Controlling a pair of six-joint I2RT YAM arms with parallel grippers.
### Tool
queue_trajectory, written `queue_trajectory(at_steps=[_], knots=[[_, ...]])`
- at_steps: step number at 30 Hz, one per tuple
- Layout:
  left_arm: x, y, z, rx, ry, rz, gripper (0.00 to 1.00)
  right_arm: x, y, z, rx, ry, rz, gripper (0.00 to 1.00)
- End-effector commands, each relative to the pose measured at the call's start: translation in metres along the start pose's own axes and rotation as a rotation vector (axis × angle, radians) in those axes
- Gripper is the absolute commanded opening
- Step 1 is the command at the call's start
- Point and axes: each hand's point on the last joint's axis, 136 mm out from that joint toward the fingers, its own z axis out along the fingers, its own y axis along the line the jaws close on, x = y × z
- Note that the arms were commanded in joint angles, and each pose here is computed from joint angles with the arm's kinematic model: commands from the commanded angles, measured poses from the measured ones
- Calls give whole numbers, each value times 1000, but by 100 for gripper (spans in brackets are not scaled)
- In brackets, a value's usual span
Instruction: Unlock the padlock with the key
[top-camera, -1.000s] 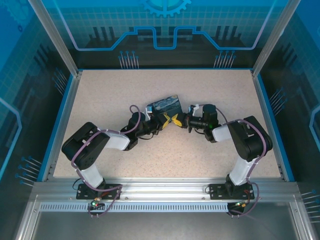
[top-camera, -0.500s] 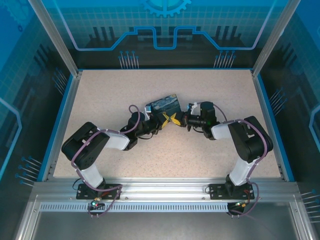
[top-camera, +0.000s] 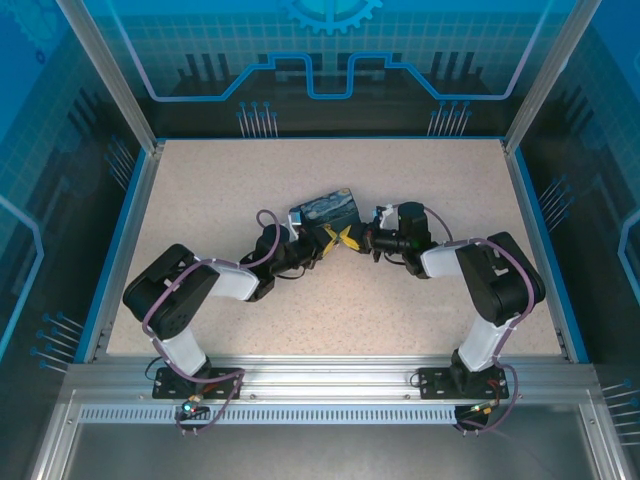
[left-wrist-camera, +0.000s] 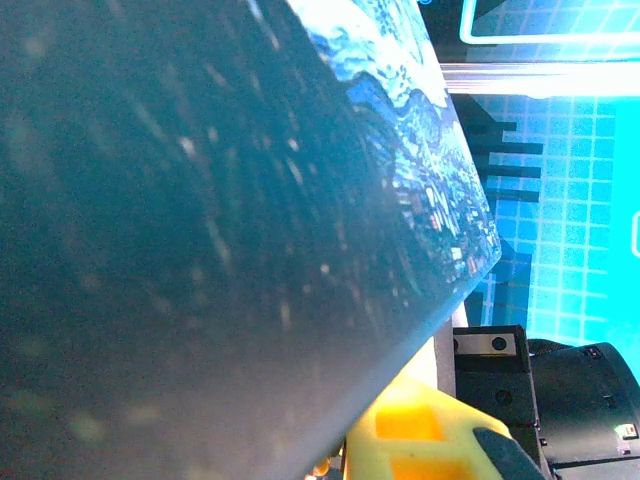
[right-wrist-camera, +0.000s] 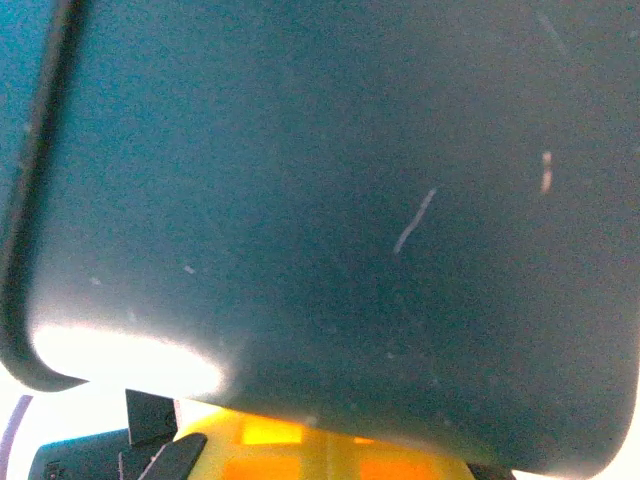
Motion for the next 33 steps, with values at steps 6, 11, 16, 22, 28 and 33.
queue_trajectory(at_steps=[6, 11, 16, 22, 28, 33], knots=[[40, 1, 1, 5, 178, 104, 0, 3, 14, 11, -25, -1, -38, 0], [40, 5, 2, -19, 187, 135, 0, 3, 6, 11, -15, -2, -12, 0], [36, 10, 3, -20, 178, 101, 0, 4, 4, 10, -14, -9, -12, 15], [30, 16, 5, 0, 167, 50, 0, 5, 2, 5, -5, -24, -16, 43], [29, 20, 5, -11, 165, 49, 0, 15, -9, -6, 56, -25, -44, 65], [28, 22, 4, -24, 165, 54, 0, 25, -12, -28, 144, -48, -124, 71]])
